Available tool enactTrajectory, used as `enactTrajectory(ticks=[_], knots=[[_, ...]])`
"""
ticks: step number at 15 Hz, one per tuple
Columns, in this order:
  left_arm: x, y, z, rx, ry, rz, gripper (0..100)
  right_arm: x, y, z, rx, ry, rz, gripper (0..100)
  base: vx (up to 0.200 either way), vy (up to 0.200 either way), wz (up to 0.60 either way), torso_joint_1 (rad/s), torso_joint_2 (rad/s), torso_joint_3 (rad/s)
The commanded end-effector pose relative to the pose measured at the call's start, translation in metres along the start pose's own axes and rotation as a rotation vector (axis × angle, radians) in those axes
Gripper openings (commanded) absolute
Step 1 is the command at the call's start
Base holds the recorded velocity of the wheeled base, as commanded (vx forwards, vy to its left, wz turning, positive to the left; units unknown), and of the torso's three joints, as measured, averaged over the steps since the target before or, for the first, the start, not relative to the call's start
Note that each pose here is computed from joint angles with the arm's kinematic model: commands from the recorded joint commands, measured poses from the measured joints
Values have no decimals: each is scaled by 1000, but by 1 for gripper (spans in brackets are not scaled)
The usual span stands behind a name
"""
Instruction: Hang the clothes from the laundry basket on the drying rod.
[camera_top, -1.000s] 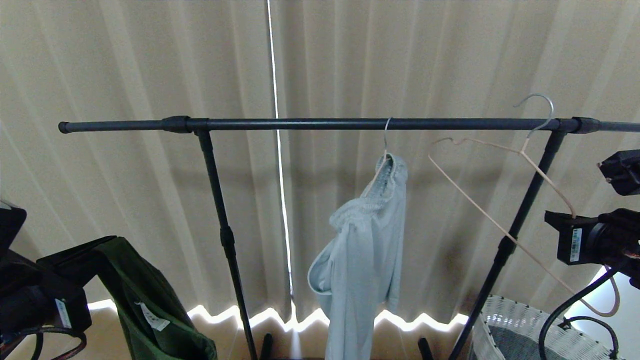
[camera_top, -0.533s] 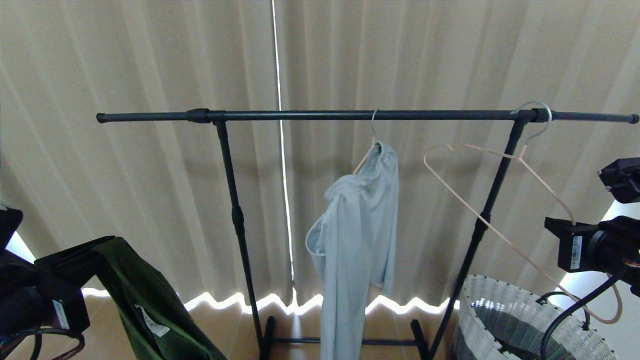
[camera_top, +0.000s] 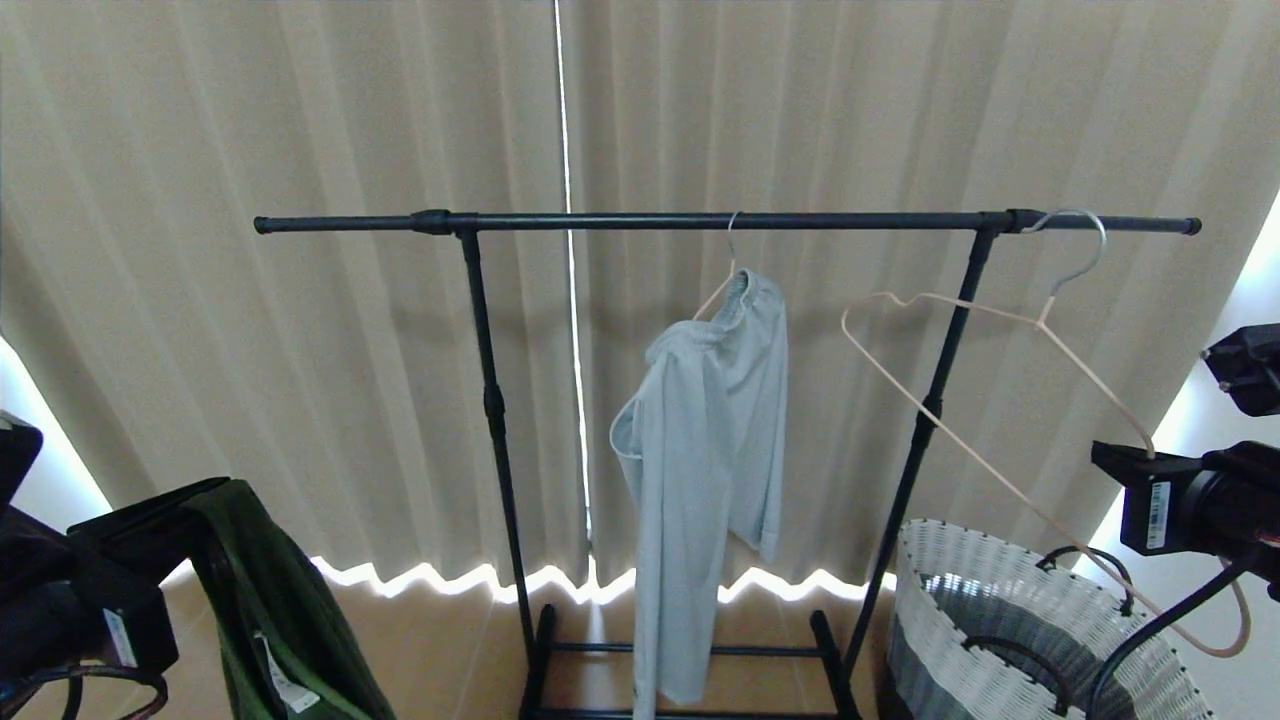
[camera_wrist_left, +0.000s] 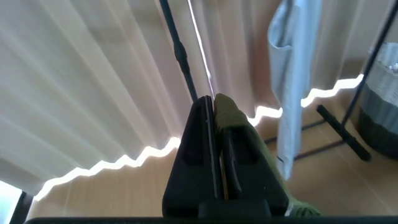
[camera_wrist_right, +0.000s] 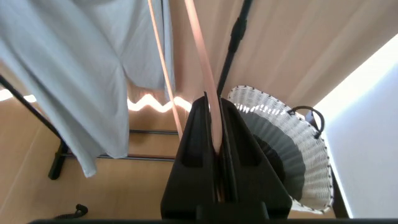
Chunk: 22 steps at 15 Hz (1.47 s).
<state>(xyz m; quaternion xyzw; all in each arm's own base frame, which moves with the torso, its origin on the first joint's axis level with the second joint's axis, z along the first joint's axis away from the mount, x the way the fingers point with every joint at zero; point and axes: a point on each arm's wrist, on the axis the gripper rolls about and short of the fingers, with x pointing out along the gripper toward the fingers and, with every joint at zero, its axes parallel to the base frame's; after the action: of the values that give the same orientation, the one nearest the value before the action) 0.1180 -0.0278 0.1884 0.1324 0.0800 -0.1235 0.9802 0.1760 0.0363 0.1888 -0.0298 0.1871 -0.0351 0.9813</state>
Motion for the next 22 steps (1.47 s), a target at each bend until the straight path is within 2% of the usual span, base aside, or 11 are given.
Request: enactTrajectory(ticks=[1,7,9,10,12,13,14,15,16,19,22], knots=[[1,0,0,0,4,-1,0,0,0,0,-1,2,0,0,0,0,0,0,0,0],[-2,3,-7,-12,25,33,0,-4,0,-3,5,0,24,0,0,0,0,0,0,0],[4,3,-11,-1,65,32,0,-2,3,-8,2,23,90,0,0,0,0,0,0,0],[9,4,-9,29,77,43,0,-2,5,-8,4,24,136,0,0,0,0,0,0,0],[21,10,6,53,79,109,0,-8,13,-4,38,7,216,0,0,0,0,0,0,0],[21,10,6,53,79,109,0,-8,13,-4,38,7,216,0,0,0,0,0,0,0],[47,8,28,64,71,119,0,-16,30,-1,41,-3,316,0,0,0,0,0,0,0],[55,6,34,66,72,125,0,-17,36,0,40,-4,345,0,0,0,0,0,0,0],[80,2,43,65,94,149,0,-23,50,4,46,-11,422,0,0,0,0,0,0,0],[117,-12,67,-29,66,138,0,-30,80,3,73,10,561,0,0,0,0,0,0,0],[139,-22,75,-85,69,194,0,-34,102,-2,80,8,659,0,0,0,0,0,0,0]])
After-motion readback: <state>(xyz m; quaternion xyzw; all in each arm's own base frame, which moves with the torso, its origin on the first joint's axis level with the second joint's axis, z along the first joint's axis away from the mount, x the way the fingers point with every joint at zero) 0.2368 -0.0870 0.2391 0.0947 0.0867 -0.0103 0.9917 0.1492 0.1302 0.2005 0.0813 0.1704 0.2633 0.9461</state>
